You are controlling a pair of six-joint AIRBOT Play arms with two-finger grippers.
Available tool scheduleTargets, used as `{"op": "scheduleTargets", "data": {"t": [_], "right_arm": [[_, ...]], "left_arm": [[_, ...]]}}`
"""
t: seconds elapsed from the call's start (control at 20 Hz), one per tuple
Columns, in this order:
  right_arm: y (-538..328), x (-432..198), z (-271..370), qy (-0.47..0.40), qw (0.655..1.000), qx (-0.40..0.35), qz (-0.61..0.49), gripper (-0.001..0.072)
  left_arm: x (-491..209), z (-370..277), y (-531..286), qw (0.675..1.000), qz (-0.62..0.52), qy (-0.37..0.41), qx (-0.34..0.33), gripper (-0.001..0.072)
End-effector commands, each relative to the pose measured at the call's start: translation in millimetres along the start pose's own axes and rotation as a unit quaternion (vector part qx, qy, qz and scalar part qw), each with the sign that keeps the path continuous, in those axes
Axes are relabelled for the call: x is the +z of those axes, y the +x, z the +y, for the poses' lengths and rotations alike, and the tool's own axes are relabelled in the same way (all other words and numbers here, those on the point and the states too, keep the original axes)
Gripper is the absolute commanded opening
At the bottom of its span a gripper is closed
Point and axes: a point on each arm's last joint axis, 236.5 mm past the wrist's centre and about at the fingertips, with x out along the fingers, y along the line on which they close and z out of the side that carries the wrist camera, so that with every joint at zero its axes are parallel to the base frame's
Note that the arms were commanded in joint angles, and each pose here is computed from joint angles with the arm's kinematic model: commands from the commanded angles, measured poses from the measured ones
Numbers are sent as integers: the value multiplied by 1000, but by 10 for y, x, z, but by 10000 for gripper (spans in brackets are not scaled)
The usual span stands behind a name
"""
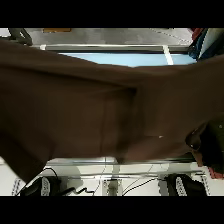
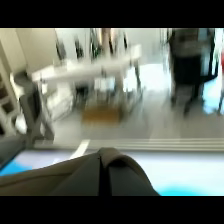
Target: Fold the clothes and pants, and hang the long-sleeved shirts on hangers.
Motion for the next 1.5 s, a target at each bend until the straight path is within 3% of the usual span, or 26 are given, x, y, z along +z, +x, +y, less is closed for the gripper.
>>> {"op": "scheduleTargets", "data": {"t": [0.0,0.1,0.25,0.5,0.7,0.95,1.1,1.25,1.45], "right_arm": [[674,-952,-650,112,978,-10,176,17],[1029,-1768,-957,177,938,-4,297,17],[1497,-2937,-1216,241,877,-5,415,17],[2102,-4141,-1869,259,860,-89,431,18],[2260,-4141,-2151,250,878,-124,390,18],[2016,-4218,-2063,253,854,-106,442,17],[1685,-4156,-2021,258,825,-87,495,17],[1331,-3993,-1900,261,785,-53,559,17],[822,-4192,-1786,228,723,-37,651,17]], "left_arm": [[-1320,74,365,972,205,-95,-65,17],[-2186,48,634,933,305,-161,-107,17],[-3447,-307,1038,877,413,-163,-185,17],[-4832,-370,1661,867,453,-169,-122,18],[-4912,-82,1915,891,422,-154,-68,18],[-4776,-22,1738,882,442,-133,-96,18],[-4802,15,1354,850,501,-92,-136,18],[-4793,-55,1044,816,542,-103,-173,18],[-4924,-109,521,748,624,-76,-214,18]]}}
